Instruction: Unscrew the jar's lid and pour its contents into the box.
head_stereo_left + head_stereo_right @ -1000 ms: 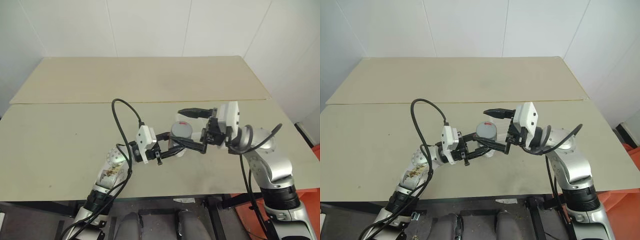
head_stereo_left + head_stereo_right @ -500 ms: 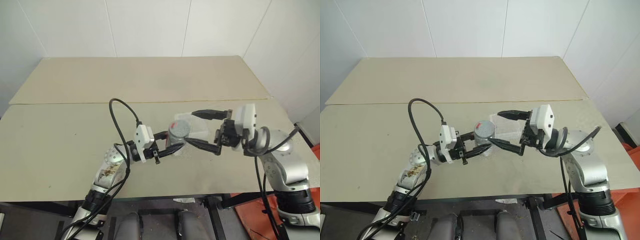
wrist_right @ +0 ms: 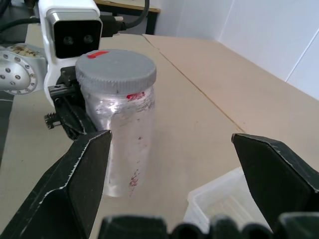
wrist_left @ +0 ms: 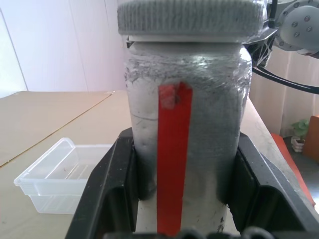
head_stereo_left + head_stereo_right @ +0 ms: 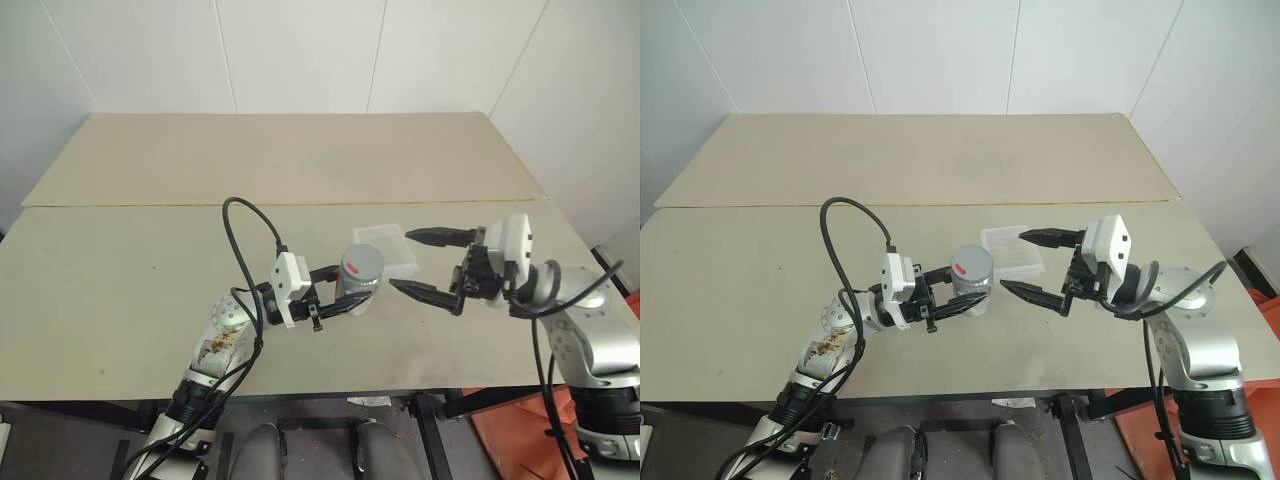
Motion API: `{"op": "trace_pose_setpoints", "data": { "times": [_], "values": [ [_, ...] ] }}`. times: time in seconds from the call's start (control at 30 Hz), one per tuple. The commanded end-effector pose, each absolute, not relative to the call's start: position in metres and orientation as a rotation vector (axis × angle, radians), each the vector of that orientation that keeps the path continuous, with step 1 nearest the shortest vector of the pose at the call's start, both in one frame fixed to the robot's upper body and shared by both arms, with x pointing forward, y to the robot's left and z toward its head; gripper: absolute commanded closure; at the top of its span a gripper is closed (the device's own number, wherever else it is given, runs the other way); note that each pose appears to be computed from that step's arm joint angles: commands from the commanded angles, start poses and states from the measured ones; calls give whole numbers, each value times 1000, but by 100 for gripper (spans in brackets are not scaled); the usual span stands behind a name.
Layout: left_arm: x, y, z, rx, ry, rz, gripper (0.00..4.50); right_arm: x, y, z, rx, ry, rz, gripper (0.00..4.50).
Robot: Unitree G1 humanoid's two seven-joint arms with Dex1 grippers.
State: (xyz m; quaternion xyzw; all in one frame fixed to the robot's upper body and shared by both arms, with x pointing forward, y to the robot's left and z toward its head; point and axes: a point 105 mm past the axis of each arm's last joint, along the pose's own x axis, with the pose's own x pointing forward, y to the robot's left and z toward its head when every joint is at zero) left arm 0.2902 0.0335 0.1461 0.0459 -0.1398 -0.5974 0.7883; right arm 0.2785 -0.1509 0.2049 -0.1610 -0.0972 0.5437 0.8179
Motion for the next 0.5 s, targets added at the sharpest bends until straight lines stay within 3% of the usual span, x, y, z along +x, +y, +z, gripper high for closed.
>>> {"op": "trace_pose_setpoints", "data": {
  "times": [0.03, 0.5],
  "values": [
    [287, 31, 154, 116, -350, -1297, 256, 258, -143, 227, -324, -263, 1248, 0],
    [287, 26, 154, 126, -355, -1313, 256, 264, -99, 228, -287, -292, 1325, 0]
  ]
}}
